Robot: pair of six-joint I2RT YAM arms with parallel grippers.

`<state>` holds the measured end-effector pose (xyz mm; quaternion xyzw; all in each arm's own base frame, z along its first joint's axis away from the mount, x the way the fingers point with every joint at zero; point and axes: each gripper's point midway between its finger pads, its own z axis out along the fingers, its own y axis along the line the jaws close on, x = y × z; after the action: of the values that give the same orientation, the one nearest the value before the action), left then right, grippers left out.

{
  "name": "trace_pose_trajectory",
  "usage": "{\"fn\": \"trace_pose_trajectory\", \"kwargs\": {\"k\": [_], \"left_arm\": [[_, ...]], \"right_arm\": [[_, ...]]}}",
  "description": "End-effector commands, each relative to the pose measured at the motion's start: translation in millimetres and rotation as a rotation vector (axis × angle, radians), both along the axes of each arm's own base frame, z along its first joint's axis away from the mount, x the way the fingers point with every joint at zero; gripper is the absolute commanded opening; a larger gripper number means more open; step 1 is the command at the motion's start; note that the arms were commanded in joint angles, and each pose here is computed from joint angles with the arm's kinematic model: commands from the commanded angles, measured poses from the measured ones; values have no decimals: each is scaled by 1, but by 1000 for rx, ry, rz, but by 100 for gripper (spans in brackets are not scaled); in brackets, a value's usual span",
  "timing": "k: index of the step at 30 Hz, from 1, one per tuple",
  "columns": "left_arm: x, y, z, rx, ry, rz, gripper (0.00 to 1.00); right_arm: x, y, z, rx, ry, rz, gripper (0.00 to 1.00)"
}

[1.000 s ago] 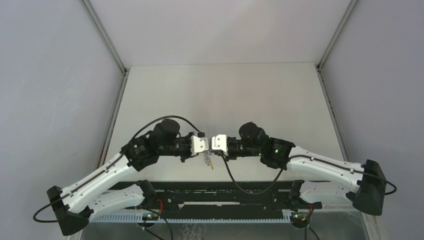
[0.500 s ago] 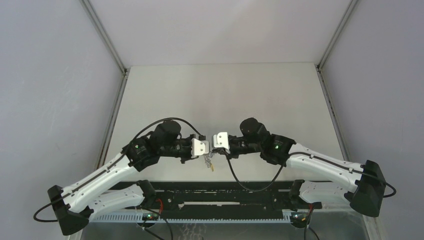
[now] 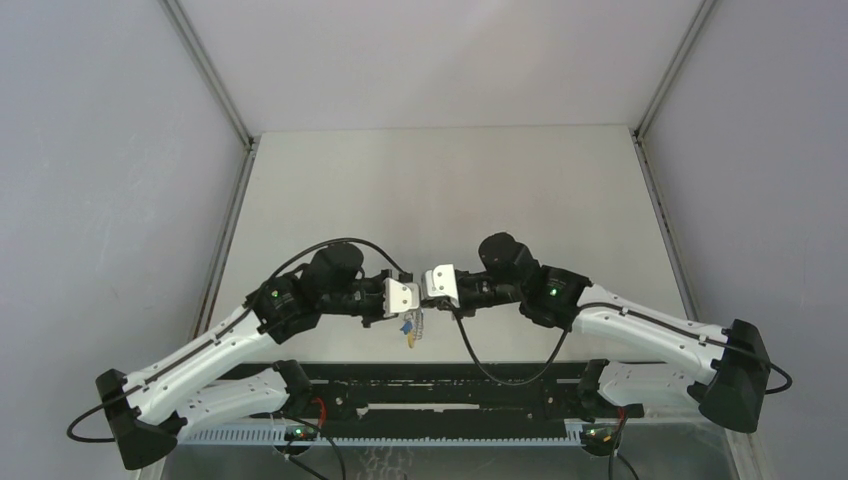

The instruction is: Put the keys on the keyring

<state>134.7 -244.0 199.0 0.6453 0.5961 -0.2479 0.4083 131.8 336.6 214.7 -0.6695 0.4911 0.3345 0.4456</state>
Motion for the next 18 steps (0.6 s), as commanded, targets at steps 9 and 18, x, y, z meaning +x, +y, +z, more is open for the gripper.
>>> {"fn": "trace_pose_trajectory", "kwargs": {"k": [9, 18], "left_arm": [[5, -10, 40, -186, -61, 21, 0], [-4, -13, 47, -225, -71, -27, 0]], "right_arm": [[13, 16, 23, 47, -63, -94, 0], [17, 21, 22, 42, -42, -104, 0]]}}
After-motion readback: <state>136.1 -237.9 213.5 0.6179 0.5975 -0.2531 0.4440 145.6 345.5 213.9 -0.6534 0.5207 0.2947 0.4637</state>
